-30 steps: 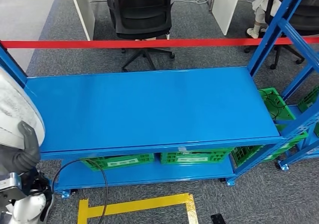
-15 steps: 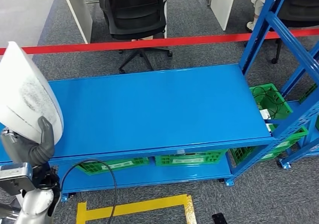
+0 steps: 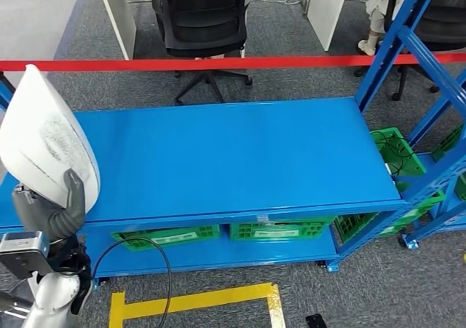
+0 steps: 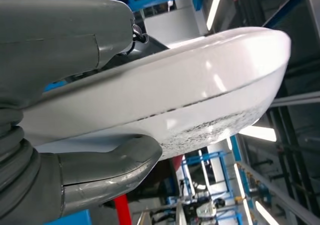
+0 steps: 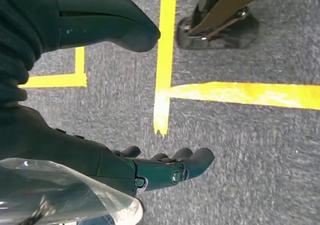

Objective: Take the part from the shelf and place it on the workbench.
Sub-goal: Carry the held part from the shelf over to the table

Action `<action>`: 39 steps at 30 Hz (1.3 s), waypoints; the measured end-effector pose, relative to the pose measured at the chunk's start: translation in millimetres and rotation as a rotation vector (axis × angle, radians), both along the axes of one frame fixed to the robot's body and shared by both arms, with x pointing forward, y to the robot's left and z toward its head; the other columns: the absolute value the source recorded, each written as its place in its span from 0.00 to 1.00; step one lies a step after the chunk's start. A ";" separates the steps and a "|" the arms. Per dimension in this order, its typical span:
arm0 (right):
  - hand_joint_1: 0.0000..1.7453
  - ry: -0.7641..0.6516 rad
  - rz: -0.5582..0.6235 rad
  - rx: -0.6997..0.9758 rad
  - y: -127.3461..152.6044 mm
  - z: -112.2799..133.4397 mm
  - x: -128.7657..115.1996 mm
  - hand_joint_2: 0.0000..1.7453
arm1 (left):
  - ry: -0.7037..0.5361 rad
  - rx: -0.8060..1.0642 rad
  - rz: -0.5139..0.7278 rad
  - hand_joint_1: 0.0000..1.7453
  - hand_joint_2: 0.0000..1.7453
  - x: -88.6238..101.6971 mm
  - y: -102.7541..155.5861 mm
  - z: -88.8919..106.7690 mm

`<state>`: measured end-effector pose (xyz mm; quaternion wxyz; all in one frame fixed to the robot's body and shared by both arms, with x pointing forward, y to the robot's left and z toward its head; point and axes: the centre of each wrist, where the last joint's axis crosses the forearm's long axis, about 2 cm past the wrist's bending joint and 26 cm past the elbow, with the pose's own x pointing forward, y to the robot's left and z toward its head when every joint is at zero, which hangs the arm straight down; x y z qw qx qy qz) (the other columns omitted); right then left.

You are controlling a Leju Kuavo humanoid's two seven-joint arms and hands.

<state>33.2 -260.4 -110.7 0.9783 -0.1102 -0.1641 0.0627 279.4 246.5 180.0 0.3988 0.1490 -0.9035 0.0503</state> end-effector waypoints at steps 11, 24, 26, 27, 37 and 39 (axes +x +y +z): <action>0.00 0.002 0.005 0.002 -1.5 0.0 1.0 1.00 | 0.003 0.009 -0.001 1.00 1.00 2.6 -0.8 -1.1; 0.00 0.006 0.007 0.007 -1.1 -0.1 0.9 1.00 | -0.001 0.025 0.007 1.00 1.00 4.9 -1.1 -1.1; 0.00 0.008 0.007 0.007 -1.1 -0.1 0.4 1.00 | -0.003 0.028 0.010 1.00 1.00 5.2 -1.1 -0.8; 0.00 0.009 0.007 0.007 -1.1 -0.1 0.1 1.00 | -0.004 0.029 0.013 1.00 1.00 5.3 -1.1 -0.6; 0.00 0.011 0.008 0.006 -1.2 0.1 2.5 1.00 | -0.005 0.053 0.045 1.00 1.00 3.4 -0.5 -2.8; 0.00 0.011 0.008 0.007 -1.1 0.1 3.1 1.00 | -0.007 0.059 0.050 1.00 1.00 3.4 -0.2 -2.7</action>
